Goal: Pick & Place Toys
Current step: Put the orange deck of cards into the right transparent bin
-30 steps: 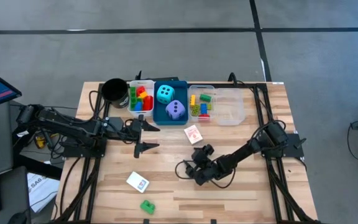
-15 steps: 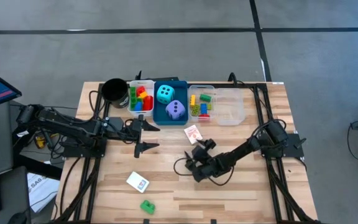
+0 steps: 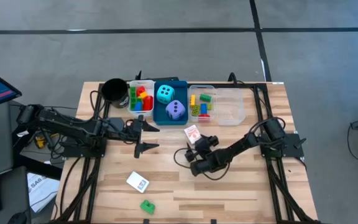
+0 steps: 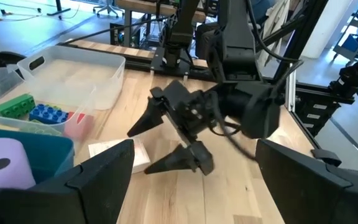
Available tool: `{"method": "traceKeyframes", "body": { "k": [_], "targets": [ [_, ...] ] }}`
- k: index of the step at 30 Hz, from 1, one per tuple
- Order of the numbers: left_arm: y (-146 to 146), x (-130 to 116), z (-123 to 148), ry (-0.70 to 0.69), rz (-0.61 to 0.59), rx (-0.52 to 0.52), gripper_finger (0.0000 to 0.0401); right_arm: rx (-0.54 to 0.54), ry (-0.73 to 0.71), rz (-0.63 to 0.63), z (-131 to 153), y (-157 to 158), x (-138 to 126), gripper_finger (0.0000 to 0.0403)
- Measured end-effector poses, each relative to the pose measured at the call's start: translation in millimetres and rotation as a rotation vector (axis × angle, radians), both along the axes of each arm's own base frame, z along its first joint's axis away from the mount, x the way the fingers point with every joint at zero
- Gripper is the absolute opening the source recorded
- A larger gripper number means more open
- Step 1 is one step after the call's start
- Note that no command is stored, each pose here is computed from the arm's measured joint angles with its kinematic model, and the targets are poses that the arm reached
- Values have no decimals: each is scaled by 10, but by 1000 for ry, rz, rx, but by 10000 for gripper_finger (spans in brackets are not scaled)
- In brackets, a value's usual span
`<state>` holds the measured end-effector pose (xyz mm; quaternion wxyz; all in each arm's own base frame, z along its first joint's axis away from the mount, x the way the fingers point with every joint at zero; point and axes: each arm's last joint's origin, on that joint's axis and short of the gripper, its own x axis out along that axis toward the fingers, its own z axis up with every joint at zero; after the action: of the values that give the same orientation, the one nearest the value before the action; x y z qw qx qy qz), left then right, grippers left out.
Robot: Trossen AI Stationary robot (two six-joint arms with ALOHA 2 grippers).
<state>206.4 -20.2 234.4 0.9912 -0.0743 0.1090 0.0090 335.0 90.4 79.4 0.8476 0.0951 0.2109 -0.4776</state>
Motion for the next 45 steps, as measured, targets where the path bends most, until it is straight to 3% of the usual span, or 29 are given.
{"method": "traceKeyframes", "body": {
  "k": [11,18,28,40,45],
  "targets": [
    [0,-1,-3,3,2,-27,328,136,11,-35,-58,-135,-2,398],
    [-1,-1,-3,3,2,-27,328,167,16,-34,-53,-159,9,390],
    [0,0,-3,3,3,-26,328,176,16,-29,-51,-155,16,304],
    [1,-1,-3,3,7,-24,328,160,15,-12,-21,-99,25,315],
    [0,-1,-3,3,6,-24,328,81,22,58,162,26,93,305]
  ]
}}
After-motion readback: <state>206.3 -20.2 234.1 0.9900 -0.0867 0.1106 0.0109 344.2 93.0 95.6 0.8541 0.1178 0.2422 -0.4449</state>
